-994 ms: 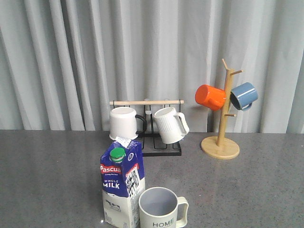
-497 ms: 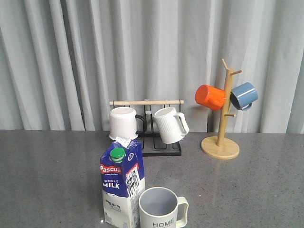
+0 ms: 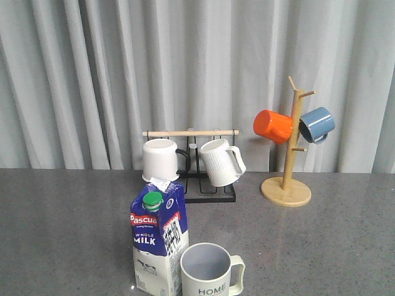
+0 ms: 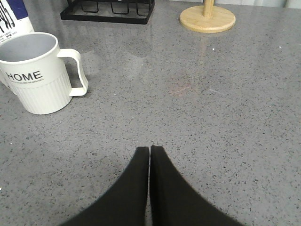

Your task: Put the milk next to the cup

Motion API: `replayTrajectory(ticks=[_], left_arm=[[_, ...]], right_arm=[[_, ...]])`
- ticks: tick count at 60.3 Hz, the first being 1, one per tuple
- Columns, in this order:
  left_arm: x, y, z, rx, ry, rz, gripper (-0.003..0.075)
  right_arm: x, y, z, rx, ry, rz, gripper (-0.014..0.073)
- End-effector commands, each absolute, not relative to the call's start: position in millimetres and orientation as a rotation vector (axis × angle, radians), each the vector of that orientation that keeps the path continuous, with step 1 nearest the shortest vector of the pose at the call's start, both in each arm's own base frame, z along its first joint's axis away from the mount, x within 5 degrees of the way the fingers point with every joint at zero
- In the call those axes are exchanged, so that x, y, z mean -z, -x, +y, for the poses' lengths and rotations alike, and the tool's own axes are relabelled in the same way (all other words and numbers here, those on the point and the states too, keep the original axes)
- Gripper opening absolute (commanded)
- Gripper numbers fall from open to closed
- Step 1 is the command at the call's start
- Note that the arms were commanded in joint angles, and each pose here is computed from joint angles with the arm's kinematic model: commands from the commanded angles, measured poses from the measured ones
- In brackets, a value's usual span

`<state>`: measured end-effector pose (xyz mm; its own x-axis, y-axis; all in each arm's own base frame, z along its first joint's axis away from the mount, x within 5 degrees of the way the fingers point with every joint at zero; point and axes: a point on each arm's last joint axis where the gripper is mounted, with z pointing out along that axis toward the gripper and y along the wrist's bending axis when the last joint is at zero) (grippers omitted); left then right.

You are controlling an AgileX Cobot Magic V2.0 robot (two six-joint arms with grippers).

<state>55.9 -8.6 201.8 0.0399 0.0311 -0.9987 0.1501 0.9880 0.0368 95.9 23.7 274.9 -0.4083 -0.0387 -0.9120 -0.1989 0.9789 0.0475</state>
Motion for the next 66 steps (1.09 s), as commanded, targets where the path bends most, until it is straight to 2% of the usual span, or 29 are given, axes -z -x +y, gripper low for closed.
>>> replayTrajectory(ticks=[1,66], left_arm=[[-201.2,-55.5,-8.3,0.090,-0.137,1.461,-0.0008],[-201.1,-55.6,-8.3,0.091,-0.137,1.463,-0.0008]], right_arm=[[-288.8,-98.5,25.3,-0.184,0.186,1.899,-0.0004],[-290.9,-94.3,23.7,-0.181,0.191,1.878,-0.0004]])
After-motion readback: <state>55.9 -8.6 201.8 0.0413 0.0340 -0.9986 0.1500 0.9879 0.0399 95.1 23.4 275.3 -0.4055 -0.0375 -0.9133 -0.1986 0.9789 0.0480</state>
